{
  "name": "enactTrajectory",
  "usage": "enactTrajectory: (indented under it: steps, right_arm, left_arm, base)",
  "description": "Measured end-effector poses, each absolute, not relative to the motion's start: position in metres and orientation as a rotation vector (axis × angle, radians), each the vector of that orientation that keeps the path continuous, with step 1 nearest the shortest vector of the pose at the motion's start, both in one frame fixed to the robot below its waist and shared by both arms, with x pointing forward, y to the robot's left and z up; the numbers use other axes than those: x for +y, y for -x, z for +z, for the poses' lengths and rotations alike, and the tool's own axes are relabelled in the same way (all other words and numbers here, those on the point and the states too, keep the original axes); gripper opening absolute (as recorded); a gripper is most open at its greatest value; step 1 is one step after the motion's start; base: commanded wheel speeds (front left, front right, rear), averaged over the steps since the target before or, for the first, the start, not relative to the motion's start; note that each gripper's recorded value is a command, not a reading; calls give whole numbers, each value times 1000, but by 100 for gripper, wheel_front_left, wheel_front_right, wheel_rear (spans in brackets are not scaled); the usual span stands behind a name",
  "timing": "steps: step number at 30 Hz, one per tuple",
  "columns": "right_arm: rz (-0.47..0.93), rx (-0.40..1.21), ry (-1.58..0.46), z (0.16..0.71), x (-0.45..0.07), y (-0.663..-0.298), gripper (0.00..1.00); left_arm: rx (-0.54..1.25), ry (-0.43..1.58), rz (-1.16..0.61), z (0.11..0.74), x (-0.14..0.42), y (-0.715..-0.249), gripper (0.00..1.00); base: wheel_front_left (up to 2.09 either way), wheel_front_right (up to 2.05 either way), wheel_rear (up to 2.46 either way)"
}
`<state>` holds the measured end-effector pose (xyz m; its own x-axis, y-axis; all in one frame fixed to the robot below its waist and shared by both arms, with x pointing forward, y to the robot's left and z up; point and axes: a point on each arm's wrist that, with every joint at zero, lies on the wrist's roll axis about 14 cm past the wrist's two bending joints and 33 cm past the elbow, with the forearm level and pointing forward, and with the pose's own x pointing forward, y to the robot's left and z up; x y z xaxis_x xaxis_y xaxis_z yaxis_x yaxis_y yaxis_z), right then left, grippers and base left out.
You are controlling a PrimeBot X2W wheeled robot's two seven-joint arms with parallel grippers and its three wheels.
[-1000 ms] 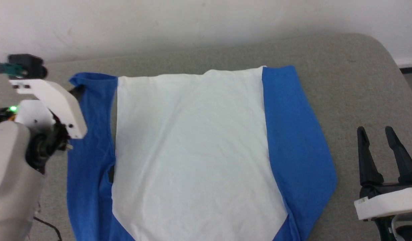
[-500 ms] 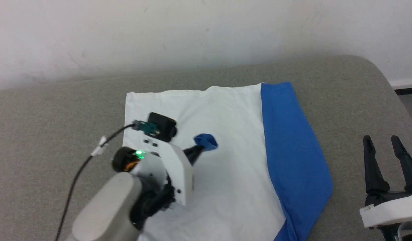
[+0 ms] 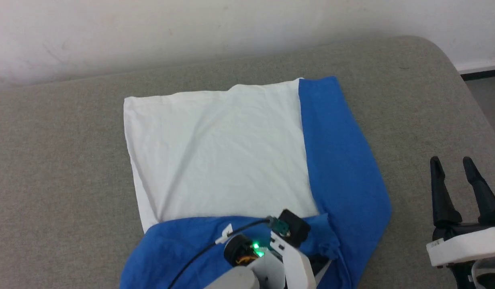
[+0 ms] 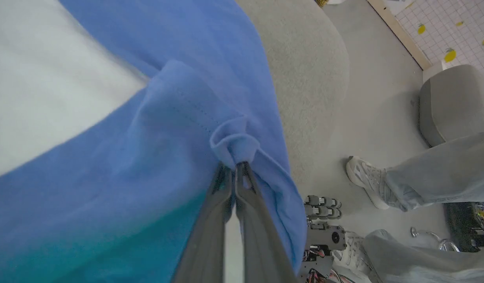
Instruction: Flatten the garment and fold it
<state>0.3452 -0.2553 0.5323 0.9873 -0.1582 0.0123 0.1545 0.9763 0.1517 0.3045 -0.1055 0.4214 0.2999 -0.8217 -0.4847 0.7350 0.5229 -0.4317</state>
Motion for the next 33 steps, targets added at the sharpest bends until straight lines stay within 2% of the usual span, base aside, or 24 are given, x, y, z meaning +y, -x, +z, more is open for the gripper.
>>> enactTrajectory:
  steps: [1,2,3,7,12,17,24,33]
  right_arm:
    - [-156,-22,-152,531,-255,-346,100]
    - [-155,-19,-152,530,-254,-348,100]
    - [-153,-17,-153,530,-254,-349,100]
    - [-136,-16,-140,530,-249,-351,100]
    - [-109,-23,-112,535,-240,-351,100]
    - [-86,-35,-94,542,-234,-349,100]
    - [-41,-43,-80,549,-221,-354,100]
    - [2,36,-100,530,-209,-366,100]
  left_arm:
    - [760,124,-1046,411,-105,-296,0]
    - [780,123,-1052,405,-105,-290,32]
    - [789,111,-1054,400,-104,-287,98]
    - [697,122,-1040,407,-105,-295,100]
    - [410,229,-1007,466,-111,-325,100]
    - [121,325,-883,526,-85,-358,100]
    - [-97,235,-543,553,16,-407,100]
    - [-150,131,-80,552,169,-422,100]
  base:
    - [0,0,0]
    - [0,0,0]
    - [0,0,0]
    - [0,0,0]
    - [0,0,0]
    - [0,0,0]
    - [0,0,0]
    - [0,0,0]
